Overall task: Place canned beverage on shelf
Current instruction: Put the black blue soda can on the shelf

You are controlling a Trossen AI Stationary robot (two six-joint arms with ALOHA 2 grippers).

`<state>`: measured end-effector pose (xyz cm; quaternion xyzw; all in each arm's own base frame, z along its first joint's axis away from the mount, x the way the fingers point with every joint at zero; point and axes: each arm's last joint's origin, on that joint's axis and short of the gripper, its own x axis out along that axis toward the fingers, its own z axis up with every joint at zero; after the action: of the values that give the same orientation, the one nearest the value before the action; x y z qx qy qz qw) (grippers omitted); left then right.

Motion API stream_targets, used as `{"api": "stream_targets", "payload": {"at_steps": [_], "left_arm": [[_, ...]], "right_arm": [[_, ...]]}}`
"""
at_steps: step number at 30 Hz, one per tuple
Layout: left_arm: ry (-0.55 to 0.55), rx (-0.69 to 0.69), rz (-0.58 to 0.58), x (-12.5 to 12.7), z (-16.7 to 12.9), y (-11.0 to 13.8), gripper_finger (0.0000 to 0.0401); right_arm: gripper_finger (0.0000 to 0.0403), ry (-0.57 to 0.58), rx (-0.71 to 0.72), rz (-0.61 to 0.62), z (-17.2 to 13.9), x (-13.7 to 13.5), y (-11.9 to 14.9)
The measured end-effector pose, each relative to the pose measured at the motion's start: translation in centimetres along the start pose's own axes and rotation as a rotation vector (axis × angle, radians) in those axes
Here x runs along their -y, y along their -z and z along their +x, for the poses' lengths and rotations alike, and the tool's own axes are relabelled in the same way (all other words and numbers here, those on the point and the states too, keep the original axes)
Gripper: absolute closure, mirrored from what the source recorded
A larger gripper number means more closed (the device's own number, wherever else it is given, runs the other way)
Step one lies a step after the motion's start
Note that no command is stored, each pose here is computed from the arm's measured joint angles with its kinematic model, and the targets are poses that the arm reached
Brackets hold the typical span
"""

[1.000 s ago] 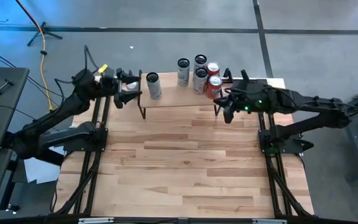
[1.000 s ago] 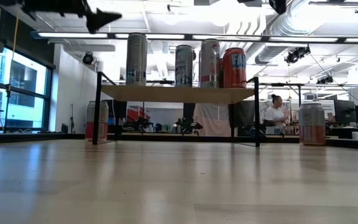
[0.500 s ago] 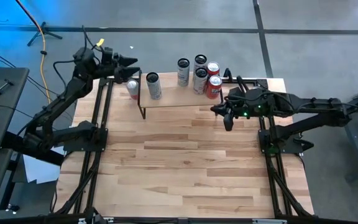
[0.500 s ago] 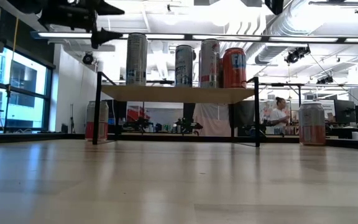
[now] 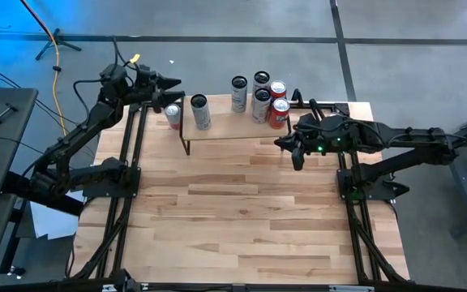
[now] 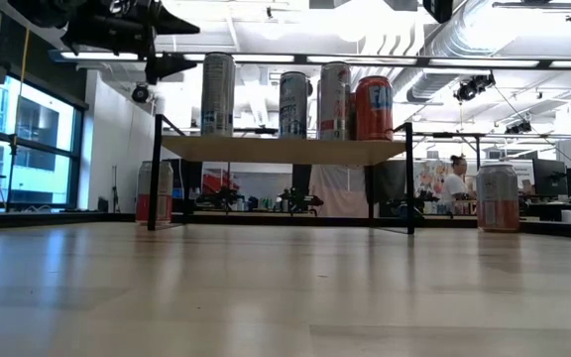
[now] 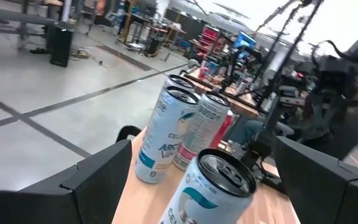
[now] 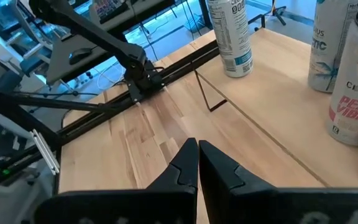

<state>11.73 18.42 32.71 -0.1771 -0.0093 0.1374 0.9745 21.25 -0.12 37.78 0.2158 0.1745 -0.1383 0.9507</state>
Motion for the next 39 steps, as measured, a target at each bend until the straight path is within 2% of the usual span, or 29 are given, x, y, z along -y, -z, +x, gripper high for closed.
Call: {"api": "stream_targets", "payload": {"at_steps": [3,9,14,17,21,31,39], "left_arm": [[0.026,-0.019,0.024,-0.3,0.3,0.2,0.0050],[0.123,-0.105,-0.033,-2.5,2.4,0.7,0.0050],[0.174,-0.110,0.084,-3.3,2.8,0.3,0.0050],[0.247,-0.132,0.092,-3.5,3.4,0.6,0.0050],[0.272,-0.150,0.100,-4.0,3.9,1.2,0.0050],[0.378,-0.170,0.101,-3.6,4.1,1.5,0.0050],[0.368,-0.175,0.188,-2.8,5.1,2.6,0.0050]], "right_arm": [[0.0403,-0.001,0.001,0.016,0.0,0.0,0.0],[0.0403,-0.001,0.002,0.040,0.0,0.0,0.0],[0.0403,-0.002,0.001,0.080,0.0,0.0,0.0],[0.0403,-0.002,0.002,0.082,0.0,0.0,0.0],[0.0403,-0.003,0.002,0.084,0.0,0.0,0.0],[0.0403,0.003,-0.008,0.106,0.7,-0.1,0.1],[0.0402,0.006,-0.082,0.086,2.7,-0.3,0.8]]}}
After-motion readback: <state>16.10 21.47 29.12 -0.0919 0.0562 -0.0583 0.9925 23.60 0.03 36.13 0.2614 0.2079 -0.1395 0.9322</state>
